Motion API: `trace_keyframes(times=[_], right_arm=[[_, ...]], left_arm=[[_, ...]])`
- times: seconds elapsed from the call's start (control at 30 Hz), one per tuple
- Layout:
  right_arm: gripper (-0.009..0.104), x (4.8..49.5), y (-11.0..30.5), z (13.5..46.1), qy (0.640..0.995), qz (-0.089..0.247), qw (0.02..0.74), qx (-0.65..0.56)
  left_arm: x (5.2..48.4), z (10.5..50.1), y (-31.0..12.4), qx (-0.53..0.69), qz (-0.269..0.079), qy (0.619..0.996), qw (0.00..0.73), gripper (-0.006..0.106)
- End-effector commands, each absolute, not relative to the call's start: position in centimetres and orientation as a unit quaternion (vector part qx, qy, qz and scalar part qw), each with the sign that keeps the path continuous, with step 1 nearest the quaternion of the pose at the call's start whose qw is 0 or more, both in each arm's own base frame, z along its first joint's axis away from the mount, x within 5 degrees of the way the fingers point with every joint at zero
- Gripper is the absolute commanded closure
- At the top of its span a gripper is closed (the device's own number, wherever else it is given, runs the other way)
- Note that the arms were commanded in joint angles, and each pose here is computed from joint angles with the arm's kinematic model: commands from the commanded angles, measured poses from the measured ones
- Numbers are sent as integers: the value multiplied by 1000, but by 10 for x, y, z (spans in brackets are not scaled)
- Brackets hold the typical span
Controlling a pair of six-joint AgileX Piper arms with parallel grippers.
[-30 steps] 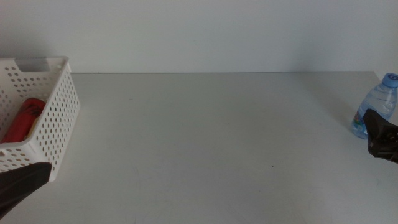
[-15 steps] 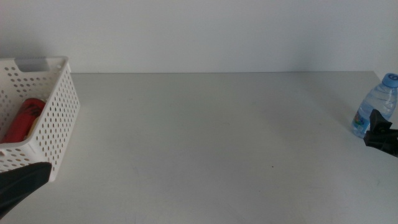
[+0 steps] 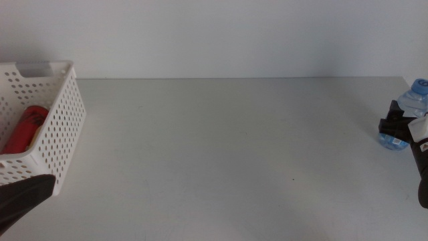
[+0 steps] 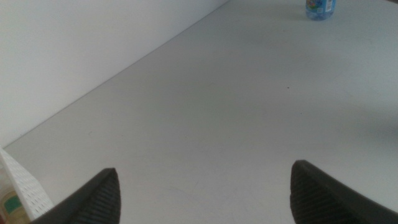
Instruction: Use arms to grab the bottles and put them into the dustbin to the left of the table.
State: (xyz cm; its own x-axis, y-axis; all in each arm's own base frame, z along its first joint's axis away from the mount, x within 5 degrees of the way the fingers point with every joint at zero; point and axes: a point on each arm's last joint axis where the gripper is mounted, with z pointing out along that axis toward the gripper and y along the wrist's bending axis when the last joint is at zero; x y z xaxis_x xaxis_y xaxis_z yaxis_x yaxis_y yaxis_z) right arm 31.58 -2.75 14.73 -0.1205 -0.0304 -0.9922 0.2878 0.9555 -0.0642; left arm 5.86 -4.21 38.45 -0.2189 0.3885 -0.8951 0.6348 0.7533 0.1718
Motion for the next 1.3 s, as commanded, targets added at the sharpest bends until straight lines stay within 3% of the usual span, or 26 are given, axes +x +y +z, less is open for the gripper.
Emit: trace_keyframes(times=[0.0,0.5,0.57,0.6,0.63,0.7,0.73,0.83,0.93,1.0,1.1,1.17,1.27], right_arm=[[10,327,-32,166,691,-140,704,88],[12,383,-38,125,697,-153,694,97],[24,384,-37,125,697,-152,695,89],[35,384,-36,125,697,-151,696,86],[47,384,-34,126,697,-147,697,82],[83,385,-24,130,695,-127,704,68],[97,386,-17,133,696,-114,706,58],[96,391,15,150,687,-47,725,-2],[96,398,62,179,647,60,756,-80],[96,403,99,198,615,149,764,-126],[96,409,150,215,592,255,743,-178],[96,413,183,220,597,290,719,-209],[96,421,224,220,612,301,689,-245]], left_arm=[[61,396,-43,318,-125,753,562,7],[61,396,-43,318,-125,753,562,7],[61,396,-43,318,-125,753,562,7],[61,396,-43,318,-125,753,562,7],[61,396,-43,318,-125,753,562,7],[61,396,-43,318,-125,753,562,7],[61,396,-43,318,-125,753,562,7],[61,396,-43,318,-125,753,562,7],[61,396,-43,318,-124,753,562,7],[61,396,-43,318,-124,753,562,7],[61,396,-43,318,-124,753,562,7],[61,396,-43,318,-124,753,562,7],[61,396,-43,318,-124,753,562,7]])
